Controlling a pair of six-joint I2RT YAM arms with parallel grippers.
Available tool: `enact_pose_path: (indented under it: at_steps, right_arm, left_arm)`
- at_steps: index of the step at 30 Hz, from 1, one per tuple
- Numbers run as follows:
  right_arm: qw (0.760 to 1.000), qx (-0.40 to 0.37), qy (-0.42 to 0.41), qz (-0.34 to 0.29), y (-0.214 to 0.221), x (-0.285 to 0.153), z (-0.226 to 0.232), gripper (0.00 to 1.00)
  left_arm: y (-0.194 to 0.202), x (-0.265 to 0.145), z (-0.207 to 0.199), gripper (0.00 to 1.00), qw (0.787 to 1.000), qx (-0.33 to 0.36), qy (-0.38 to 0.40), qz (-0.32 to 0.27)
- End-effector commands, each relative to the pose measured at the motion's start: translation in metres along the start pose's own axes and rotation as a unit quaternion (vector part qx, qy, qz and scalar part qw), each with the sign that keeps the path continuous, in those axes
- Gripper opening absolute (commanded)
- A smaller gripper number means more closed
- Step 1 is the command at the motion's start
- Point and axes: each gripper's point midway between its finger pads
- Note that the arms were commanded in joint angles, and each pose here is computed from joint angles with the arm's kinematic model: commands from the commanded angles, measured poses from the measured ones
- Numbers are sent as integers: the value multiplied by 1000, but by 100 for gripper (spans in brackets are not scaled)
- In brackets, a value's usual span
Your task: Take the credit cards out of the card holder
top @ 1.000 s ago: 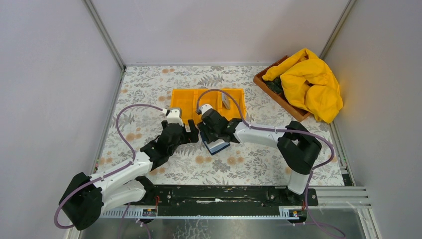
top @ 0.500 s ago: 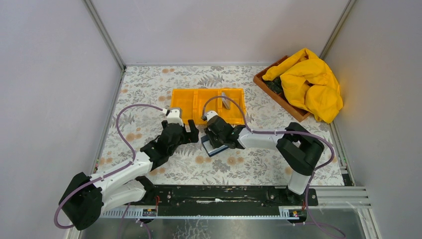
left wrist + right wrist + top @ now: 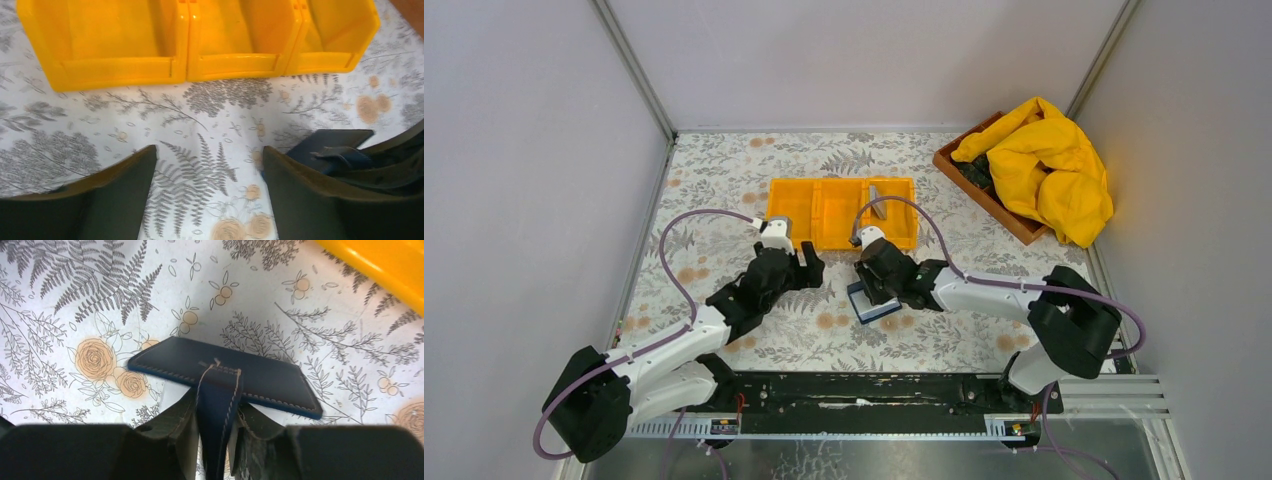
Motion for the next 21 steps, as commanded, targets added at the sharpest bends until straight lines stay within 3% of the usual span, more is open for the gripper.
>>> enact_pose_path:
  at_steps: [1,3,7,10,12,21]
  right_arm:
    - [999,-6,28,-37,-27,-11,-8,31]
    - [999,-10,30,-39,-33,-10,-7,31]
    - [998,-16,32,-49,-47,-7,-4,31]
    - [998,-20,44,-51,-56,-1,-7,30]
    - [997,-22,47,-52,-62,4,-6,30]
    - [998,-9,54,-17,-58,42,-14,30]
  left_arm:
    - [-9,-1,-18,73,999,-6,51,-16]
    - [-7,-1,-19,60,998,-3,54,-13]
    - [-8,0,-20,45,998,-1,54,-13]
    - [-8,-1,-21,18,998,0,57,-13]
    - [-6,-1,-21,7,998,1,58,-10]
    - [-6,-1,-21,8,998,1,57,-8]
Point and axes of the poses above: each gripper's point midway between its finger pads, its own x axis out along the fingers, its own z axis along the line the jaws close on, y = z × x, and after that the axes turned 1 degree about -x, right-handed
